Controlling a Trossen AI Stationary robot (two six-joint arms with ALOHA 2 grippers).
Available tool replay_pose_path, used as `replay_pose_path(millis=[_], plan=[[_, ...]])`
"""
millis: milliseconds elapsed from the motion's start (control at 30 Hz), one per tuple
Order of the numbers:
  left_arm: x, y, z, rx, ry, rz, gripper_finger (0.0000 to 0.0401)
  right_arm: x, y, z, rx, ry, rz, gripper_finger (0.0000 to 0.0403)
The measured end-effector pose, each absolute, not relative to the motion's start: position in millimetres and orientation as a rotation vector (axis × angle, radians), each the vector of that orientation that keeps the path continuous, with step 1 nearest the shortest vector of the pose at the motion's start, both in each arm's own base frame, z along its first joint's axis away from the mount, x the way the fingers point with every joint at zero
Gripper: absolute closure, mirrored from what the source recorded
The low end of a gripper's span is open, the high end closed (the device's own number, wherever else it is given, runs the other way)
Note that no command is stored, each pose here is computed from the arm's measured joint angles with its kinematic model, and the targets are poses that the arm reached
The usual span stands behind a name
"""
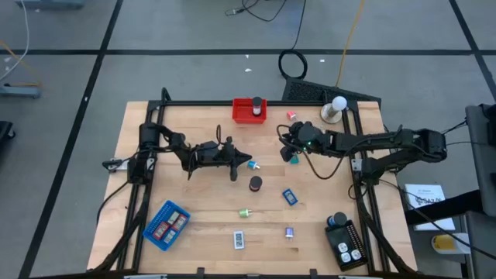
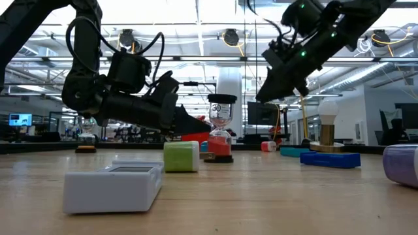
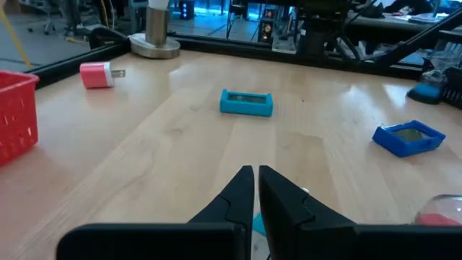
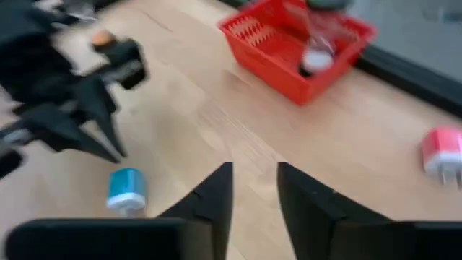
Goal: Pick & Place Office items
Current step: Put the red charger adapter into the black bin
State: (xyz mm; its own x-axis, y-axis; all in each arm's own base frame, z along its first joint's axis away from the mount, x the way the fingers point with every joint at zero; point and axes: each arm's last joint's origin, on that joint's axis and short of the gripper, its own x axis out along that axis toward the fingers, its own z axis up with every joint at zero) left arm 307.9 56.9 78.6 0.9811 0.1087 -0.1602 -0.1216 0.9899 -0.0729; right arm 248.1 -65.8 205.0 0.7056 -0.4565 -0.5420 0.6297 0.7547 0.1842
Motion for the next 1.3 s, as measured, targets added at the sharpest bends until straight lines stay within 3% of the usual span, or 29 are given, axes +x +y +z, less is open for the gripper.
replay_pose_path(millis=[200, 367, 600, 800, 1100, 1300], plan=[[308, 58, 79, -0.066, 0.152, 0.143, 0.0385, 250, -77, 189, 0.459, 0.539, -0.697, 0.0222], [308, 57, 81, -0.057, 0.130, 0.133, 0.0396, 236, -82, 206, 0.473, 0.530, -0.730, 0.0166], [296, 67, 83, -0.032, 0.086, 0.174, 0.0389, 216, -75, 234, 0.456, 0.445, -0.764, 0.0128], [289, 77, 78, -0.064, 0.126, 0.159, 0.0393, 213, -69, 229, 0.338, 0.514, -0.698, 0.0146], [289, 77, 78, -0.112, 0.117, 0.146, 0.0378, 209, -66, 208, 0.282, 0.547, -0.627, 0.0214], [289, 81, 79, -0.131, 0.110, 0.168, 0.0378, 211, -76, 200, 0.404, 0.463, -0.676, 0.0271]])
